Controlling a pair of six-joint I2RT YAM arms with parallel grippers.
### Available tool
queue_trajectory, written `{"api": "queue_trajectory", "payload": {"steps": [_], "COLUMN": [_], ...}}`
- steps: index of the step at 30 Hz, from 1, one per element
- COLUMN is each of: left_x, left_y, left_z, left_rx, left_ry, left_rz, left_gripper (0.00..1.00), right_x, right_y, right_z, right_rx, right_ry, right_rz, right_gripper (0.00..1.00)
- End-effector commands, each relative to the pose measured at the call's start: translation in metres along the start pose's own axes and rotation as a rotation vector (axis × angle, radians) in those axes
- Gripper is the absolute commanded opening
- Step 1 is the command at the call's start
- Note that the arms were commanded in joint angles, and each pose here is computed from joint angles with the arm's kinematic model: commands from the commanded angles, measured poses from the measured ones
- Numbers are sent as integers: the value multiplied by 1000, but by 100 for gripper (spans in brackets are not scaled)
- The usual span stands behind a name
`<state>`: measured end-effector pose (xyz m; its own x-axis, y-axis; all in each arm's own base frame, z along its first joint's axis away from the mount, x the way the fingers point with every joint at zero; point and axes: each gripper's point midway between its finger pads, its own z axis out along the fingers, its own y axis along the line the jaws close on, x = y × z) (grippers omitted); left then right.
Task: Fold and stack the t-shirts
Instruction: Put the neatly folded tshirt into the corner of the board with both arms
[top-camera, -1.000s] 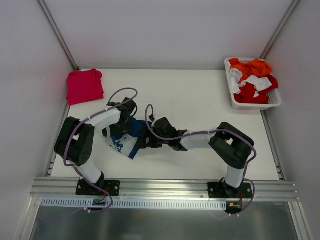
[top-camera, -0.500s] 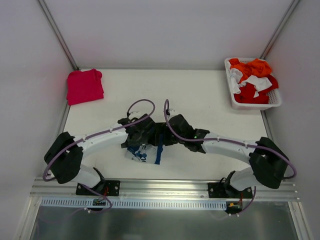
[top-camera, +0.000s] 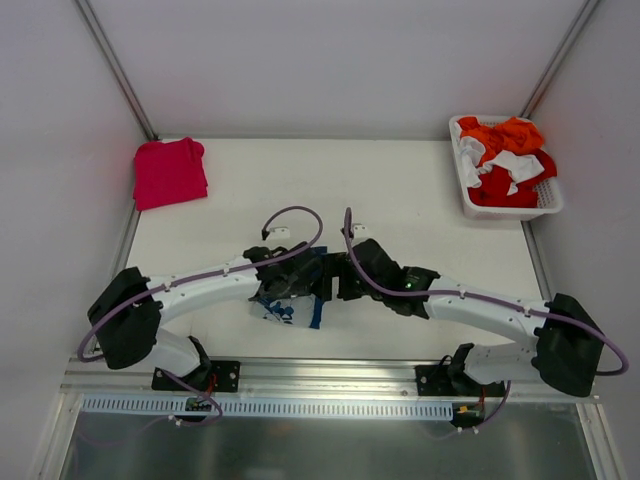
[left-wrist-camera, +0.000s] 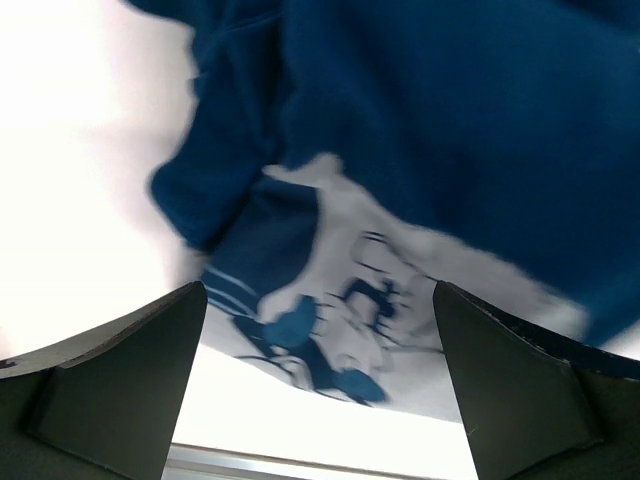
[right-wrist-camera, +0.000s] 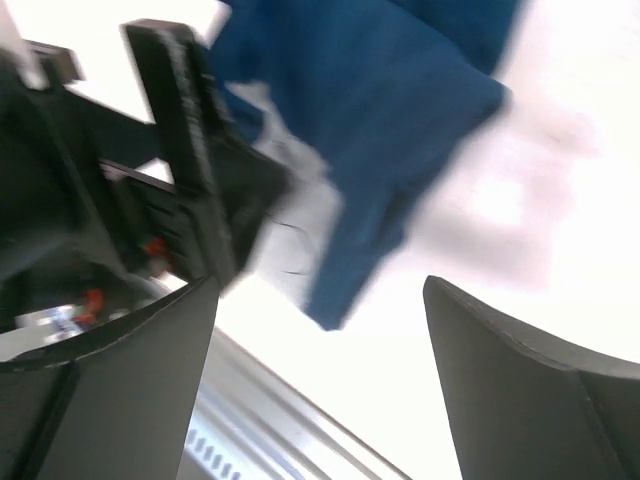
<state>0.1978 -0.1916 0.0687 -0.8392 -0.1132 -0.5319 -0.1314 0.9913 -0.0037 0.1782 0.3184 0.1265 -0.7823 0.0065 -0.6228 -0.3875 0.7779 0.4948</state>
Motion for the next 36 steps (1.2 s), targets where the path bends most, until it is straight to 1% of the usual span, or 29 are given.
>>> {"api": "queue_trajectory", "payload": {"steps": [1, 7, 13, 15, 22, 24, 25, 28, 31, 32, 33, 34, 35, 36], "left_x": [7, 12, 5, 3, 5, 1, -4, -19, -38, -47, -52, -55, -69, -74], "left_y": [28, 33, 44, 47, 52, 52, 53, 53, 44, 42, 39, 37, 27, 23], "left_z": [10, 18, 8, 8, 17, 13, 10, -11, -42, -59, -68, -74, -99, -111], "left_rx": [-169, -236, -233, -238, -282, -273, -271, -201, -63, 9, 63, 117, 266, 338], "left_ry": [17, 41, -4, -15, -15, -34, -64, -157, -244, -284, -308, -329, -394, -429], "left_rz": [84, 113, 91, 103, 141, 126, 118, 73, 31, 28, 25, 32, 18, 15], "left_gripper": [99, 99, 99, 99, 99, 99, 99, 99, 99, 99, 99, 99, 99, 99], "right_x": [12, 35, 51, 56, 54, 51, 50, 44, 36, 26, 24, 9, -1, -13], "right_y": [-35, -34, -28, -25, -14, -13, -15, -15, -10, -3, -6, 2, 4, 4], "right_z": [0, 22, 44, 51, 59, 57, 54, 46, 33, 23, 12, 1, -11, -35], "right_rx": [174, 185, 174, 168, 141, 141, 148, 157, 154, 140, 166, 180, 189, 196], "right_ry": [29, 108, 166, 186, 175, 164, 164, 150, 141, 112, 113, 52, 21, -11], "right_rz": [-27, -34, -35, -33, -32, -36, -43, -57, -81, -98, -129, -172, -219, -237], "right_gripper": [88, 88, 88, 88, 87, 88, 88, 88, 87, 87, 87, 87, 87, 87]}}
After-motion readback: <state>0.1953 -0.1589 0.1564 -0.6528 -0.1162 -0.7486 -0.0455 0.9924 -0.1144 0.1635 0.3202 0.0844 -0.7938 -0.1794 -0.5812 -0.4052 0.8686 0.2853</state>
